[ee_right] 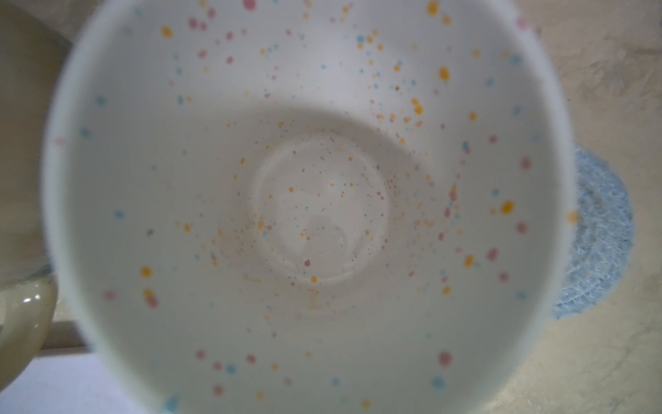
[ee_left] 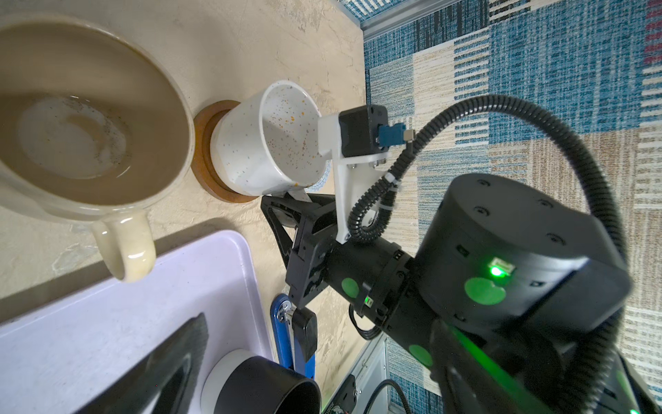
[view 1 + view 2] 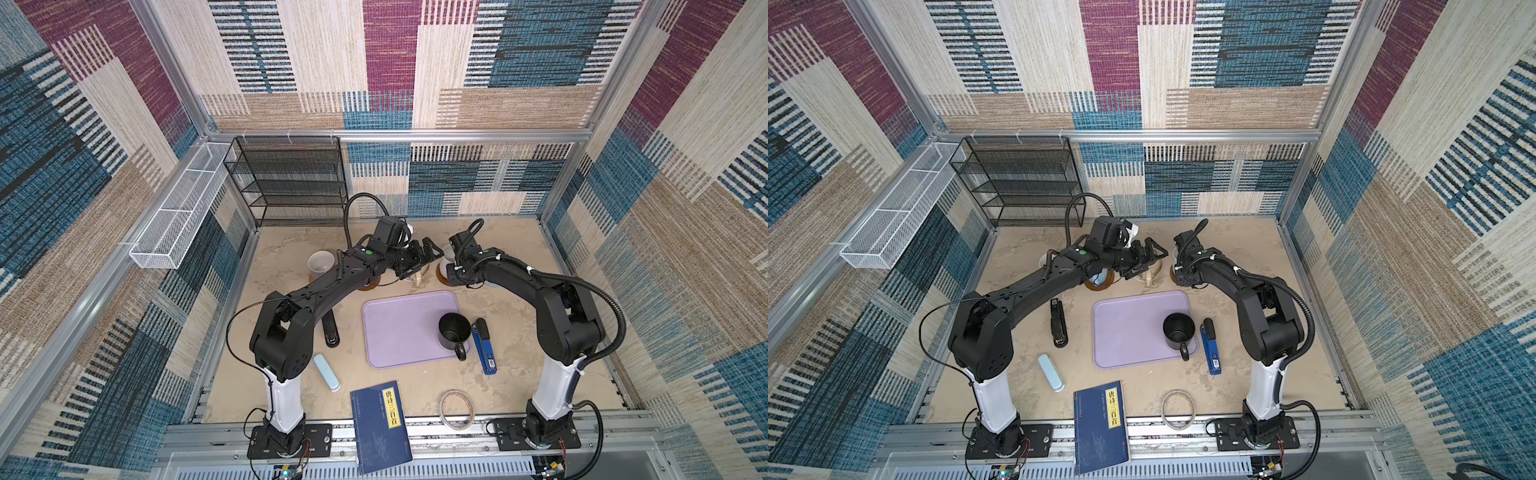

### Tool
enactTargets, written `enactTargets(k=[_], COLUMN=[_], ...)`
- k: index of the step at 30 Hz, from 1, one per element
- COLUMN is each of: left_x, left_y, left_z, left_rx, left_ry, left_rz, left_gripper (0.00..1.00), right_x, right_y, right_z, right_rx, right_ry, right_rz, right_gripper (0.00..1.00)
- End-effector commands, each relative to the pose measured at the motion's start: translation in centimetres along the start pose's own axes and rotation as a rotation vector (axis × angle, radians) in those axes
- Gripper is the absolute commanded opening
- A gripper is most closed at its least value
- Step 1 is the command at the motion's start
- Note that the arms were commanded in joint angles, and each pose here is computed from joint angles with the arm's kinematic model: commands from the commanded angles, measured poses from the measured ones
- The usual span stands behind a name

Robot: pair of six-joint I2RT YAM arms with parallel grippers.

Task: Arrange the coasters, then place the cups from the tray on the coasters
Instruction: 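Lower the white speckled mug onto the brown coaster and open the right gripper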

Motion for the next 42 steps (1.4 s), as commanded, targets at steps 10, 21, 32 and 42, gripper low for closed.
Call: enactTargets(k=[10, 21, 32, 42], left_x=[0.6, 1.0, 1.3, 1.6], left_y=[-0.7, -1.0, -1.1, -1.1], left_z=[-0.3, -0.2, -0.2, 0.0], left_rx=[-0.015, -0.02, -0.027, -0.03], left_ry=[-0.026, -0.033, -0.039, -0.042], left_rz=[0.026, 0.036, 0.037, 0.036], left_gripper=[1.0, 1.0, 1.0, 1.0], right_x=[0.3, 0.2, 0.5, 0.6], right_y=[0.1, 0.1, 0.3, 0.3], right_z=[-0.4, -0.3, -0.5, -0.6], right_rx=[-0.018, -0.01, -0.011, -0.011], right_ry=[-0.018, -0.013, -0.021, -0.024], right_rz=[-0.003, -0.006, -0.026, -0.018], right_gripper=[0.15, 0.21, 0.31, 0.31])
Point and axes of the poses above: each gripper's point midway between its finger pads, its own x axis back along the fingers, its own y axis along the line the jaws close on, z = x × y, the point moved 4 cm from there along x, back along the fingers, and after that the axes turned 8 degrees about -x, right-handed, at the moved point
